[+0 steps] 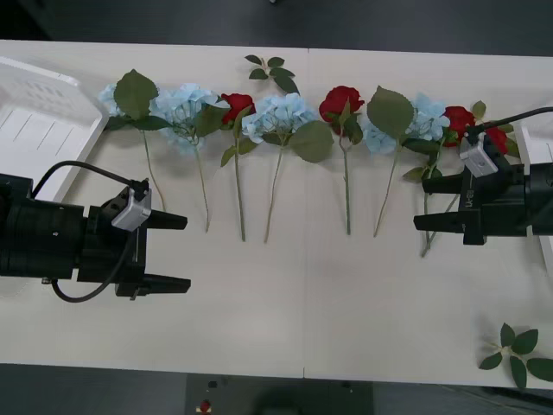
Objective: Put the red flowers into the right box and the blue flowers into the left box
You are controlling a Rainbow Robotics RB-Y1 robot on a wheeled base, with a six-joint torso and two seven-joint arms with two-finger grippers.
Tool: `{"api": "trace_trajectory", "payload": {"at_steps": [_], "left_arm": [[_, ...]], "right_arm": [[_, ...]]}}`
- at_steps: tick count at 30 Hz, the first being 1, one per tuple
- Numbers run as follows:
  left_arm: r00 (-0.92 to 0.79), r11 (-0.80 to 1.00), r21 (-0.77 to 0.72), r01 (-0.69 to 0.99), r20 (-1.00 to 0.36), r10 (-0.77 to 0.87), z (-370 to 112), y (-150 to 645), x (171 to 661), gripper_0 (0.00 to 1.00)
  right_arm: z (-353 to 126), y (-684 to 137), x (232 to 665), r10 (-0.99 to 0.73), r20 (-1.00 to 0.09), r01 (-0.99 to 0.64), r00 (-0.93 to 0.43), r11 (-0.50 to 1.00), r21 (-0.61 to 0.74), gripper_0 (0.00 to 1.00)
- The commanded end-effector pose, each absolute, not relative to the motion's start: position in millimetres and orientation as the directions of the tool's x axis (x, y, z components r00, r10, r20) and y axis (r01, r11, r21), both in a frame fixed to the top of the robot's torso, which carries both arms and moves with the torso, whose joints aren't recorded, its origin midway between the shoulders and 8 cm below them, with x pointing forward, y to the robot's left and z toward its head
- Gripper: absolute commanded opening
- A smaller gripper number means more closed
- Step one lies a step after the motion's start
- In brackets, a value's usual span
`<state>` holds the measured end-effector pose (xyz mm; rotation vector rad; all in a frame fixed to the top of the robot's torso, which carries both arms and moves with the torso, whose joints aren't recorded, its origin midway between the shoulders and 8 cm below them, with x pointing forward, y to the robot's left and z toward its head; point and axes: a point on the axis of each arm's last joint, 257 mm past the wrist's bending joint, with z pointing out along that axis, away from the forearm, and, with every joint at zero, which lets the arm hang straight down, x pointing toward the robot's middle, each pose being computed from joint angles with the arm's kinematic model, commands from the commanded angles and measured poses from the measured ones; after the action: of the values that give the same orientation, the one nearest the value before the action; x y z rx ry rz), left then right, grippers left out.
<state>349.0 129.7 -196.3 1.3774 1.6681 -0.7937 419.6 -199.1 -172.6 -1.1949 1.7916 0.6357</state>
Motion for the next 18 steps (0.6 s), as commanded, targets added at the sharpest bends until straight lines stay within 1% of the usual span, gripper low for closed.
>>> {"api": "trace_trajectory", "payload": {"at_steps": [1, 4, 9, 14, 18], "left_arm": [[-0.202, 0.238, -0.107, 0.965, -0.884, 0.423, -228, 121, 327, 1.0], [-0.192, 0.23, -0.1, 0.968, -0.885, 0.424, -225, 119, 326, 1.0], [-0.183, 0.234, -0.089, 0.968, -0.891, 0.415, -218, 120, 330, 1.0], [-0.2, 0.25, -0.116, 0.961, -0.918, 0.344, -197, 117, 336, 1.0], [-0.188, 0.308, -0.093, 0.947, -0.937, 0.296, -175, 122, 358, 1.0]], "right_arm": [[-187, -196, 409, -0.459, -0.865, -0.914, -0.204, 0.405, 0.0, 0.71], [-163, -208, 419, -0.459, -0.87, -0.909, -0.178, 0.416, -0.033, 0.71], [-115, -230, 433, -0.502, -0.859, -0.903, -0.099, 0.409, -0.135, 0.71], [-61, -244, 439, -0.504, -0.863, -0.891, -0.044, 0.411, -0.194, 0.71], [-27, -253, 448, -0.557, -0.831, -0.873, 0.008, 0.401, -0.277, 0.71]]}}
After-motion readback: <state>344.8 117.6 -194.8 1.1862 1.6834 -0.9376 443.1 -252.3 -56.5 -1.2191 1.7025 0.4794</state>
